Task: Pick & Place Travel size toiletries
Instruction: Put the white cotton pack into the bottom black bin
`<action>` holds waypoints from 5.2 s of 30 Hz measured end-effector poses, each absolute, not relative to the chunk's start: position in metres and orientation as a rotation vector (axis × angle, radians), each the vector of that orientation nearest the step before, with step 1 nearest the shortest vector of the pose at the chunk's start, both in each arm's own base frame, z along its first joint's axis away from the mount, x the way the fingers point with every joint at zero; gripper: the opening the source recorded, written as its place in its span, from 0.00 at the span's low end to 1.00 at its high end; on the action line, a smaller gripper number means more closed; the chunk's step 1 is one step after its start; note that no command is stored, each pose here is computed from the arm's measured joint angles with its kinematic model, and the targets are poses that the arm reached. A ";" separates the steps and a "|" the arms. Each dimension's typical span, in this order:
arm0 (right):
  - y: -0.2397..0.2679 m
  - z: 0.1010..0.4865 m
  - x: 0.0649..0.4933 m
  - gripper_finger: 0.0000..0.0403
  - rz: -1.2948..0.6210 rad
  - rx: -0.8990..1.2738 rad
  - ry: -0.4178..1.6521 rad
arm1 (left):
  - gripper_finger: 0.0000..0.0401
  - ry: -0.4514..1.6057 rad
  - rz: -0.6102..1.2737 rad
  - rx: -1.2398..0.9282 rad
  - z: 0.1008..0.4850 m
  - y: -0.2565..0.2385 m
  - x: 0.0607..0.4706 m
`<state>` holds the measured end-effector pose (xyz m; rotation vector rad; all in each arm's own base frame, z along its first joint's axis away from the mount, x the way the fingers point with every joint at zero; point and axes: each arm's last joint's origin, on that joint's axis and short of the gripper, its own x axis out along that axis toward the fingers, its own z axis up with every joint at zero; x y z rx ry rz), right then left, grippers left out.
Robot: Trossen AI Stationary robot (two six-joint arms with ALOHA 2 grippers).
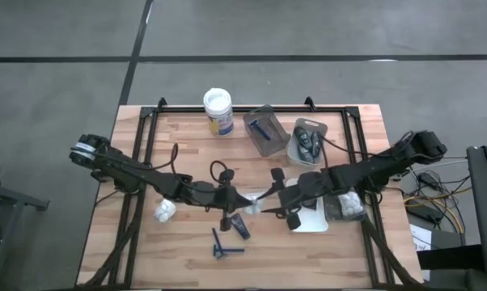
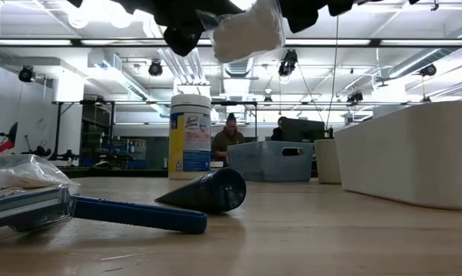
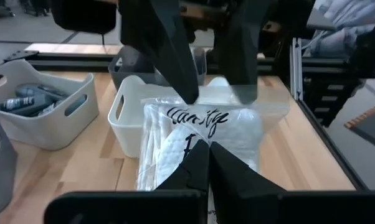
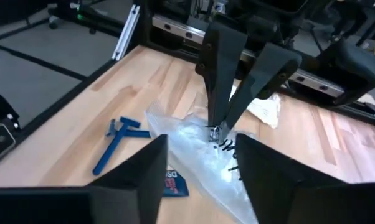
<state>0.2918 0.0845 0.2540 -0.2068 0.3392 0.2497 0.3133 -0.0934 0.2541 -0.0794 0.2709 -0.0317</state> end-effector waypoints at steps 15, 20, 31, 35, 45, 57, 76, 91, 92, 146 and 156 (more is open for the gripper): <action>0.083 0.256 0.290 0.03 0.233 -0.194 0.343 | 0.02 0.183 -0.037 -0.099 0.262 -0.093 0.315; 0.083 0.255 0.290 0.02 0.233 -0.195 0.346 | 0.03 0.182 -0.037 -0.098 0.262 -0.093 0.315; 0.083 0.259 0.288 0.02 0.233 -0.178 0.343 | 0.04 0.178 -0.044 -0.082 0.263 -0.093 0.316; 0.083 0.257 0.287 0.02 0.232 -0.159 0.359 | 0.08 0.179 -0.044 -0.082 0.263 -0.093 0.315; 0.082 0.257 0.286 0.02 0.225 -0.127 0.376 | 0.28 0.194 -0.045 -0.049 0.261 -0.093 0.315; 0.078 0.265 0.272 0.02 0.219 -0.101 0.424 | 0.44 0.261 -0.046 0.014 0.256 -0.092 0.312; 0.064 0.301 0.222 0.02 0.192 0.018 0.431 | 0.44 0.402 -0.028 0.032 0.255 -0.087 0.297; 0.056 0.292 0.195 0.02 0.088 0.259 0.649 | 0.44 0.570 0.024 -0.078 0.228 -0.084 0.286; 0.055 0.292 0.192 0.02 0.078 0.277 0.672 | 0.44 0.573 0.028 -0.088 0.227 -0.083 0.285; 0.018 0.282 0.072 0.02 -0.466 0.749 1.080 | 0.44 0.579 0.025 -0.119 0.212 -0.086 0.279; 0.019 0.282 0.073 0.02 -0.494 0.788 1.074 | 0.44 0.579 0.026 -0.127 0.212 -0.086 0.278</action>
